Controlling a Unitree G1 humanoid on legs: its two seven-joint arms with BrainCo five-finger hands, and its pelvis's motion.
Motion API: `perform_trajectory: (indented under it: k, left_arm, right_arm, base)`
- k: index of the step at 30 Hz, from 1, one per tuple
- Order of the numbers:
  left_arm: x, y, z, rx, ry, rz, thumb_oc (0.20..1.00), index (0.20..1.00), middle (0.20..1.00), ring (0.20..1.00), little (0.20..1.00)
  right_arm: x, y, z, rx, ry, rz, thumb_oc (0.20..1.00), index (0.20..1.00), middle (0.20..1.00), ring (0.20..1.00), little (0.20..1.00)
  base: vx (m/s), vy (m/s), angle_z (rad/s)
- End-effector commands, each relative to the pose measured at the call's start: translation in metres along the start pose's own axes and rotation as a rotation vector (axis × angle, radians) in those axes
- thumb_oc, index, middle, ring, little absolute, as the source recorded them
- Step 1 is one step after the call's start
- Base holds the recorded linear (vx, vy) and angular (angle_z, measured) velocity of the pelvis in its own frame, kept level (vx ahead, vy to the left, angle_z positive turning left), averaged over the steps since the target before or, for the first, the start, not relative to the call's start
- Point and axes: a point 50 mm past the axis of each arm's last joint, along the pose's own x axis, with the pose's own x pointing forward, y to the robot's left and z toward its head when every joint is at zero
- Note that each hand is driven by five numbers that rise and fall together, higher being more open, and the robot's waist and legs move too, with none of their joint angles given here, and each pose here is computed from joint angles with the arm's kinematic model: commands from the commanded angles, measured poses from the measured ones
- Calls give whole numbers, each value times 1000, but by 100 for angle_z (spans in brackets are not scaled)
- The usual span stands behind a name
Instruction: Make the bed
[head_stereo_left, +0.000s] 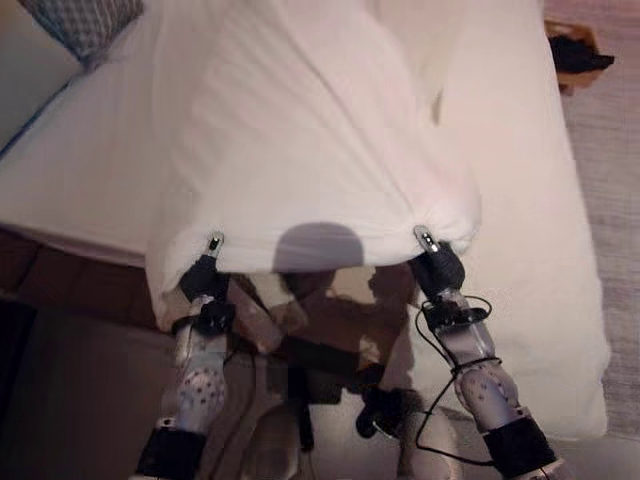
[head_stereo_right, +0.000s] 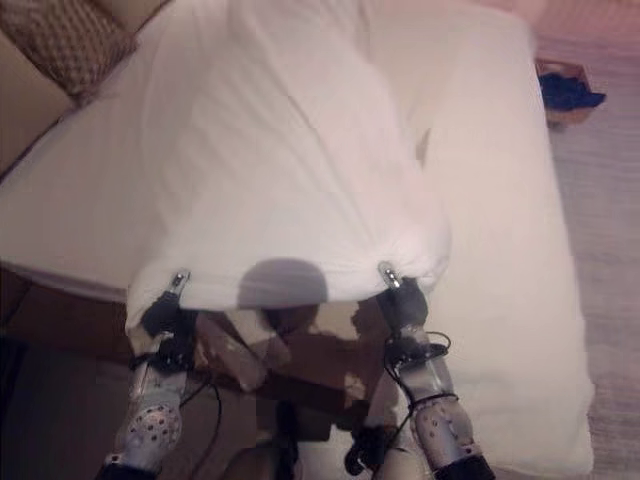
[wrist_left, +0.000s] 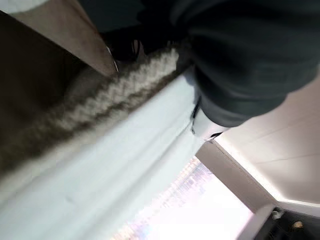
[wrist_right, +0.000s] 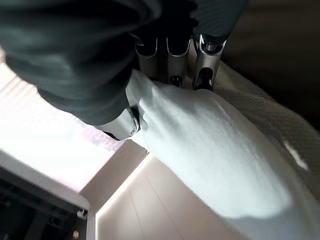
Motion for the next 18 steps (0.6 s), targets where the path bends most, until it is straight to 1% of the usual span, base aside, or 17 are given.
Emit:
perform_trajectory:
  k: [1,3,6,8,10,12,14,15,16,17,18]
  left_arm:
    - [-16,15,105,174,-417,-35,200,200,200,200,200]
    - [-18,18,106,192,-420,-14,200,200,200,200,200]
    - [-26,27,116,215,-448,33,200,200,200,200,200]
    - [-23,24,116,207,-449,19,200,200,200,200,200]
    - [-19,21,112,217,-408,-12,200,200,200,200,200]
    - [-12,9,106,247,-365,-87,200,200,200,200,200]
    - [-10,9,100,280,-317,-108,200,200,200,200,200]
    - [-12,10,99,331,-298,-101,200,200,200,200,200]
    - [-12,9,99,332,-299,-99,200,200,200,200,200]
    - [-15,11,103,340,-304,-95,200,200,200,200,200]
    - [-15,11,103,340,-304,-94,200,200,200,200,200]
  right_arm:
    - [-21,-45,41,-115,-170,-183,200,200,200,200,200]
    - [-22,-49,39,-120,-151,-199,200,200,200,200,200]
    - [-23,-54,37,-108,-123,-214,200,200,200,200,200]
    - [-26,-59,44,-140,-135,-242,200,200,200,200,200]
    - [-30,-62,51,-158,-151,-262,200,200,200,200,200]
    - [-39,-66,61,-192,-184,-299,200,200,200,200,200]
    - [-38,-62,54,-178,-181,-301,200,200,200,200,200]
    - [-33,-61,47,-188,-147,-298,200,200,200,200,200]
    - [-32,-61,47,-190,-146,-297,200,200,200,200,200]
    - [-28,-56,43,-173,-134,-259,200,200,200,200,200]
    - [-28,-56,43,-173,-133,-258,200,200,200,200,200]
  base:
    - [1,174,31]
    - [67,328,-81]
    - [79,720,-20]
    - [-4,535,4]
    - [44,512,-3]
    - [89,586,40]
    - [122,716,90]
    - [103,717,36]
    - [96,819,-6]
    - [27,305,-28]
    - [81,458,-46]
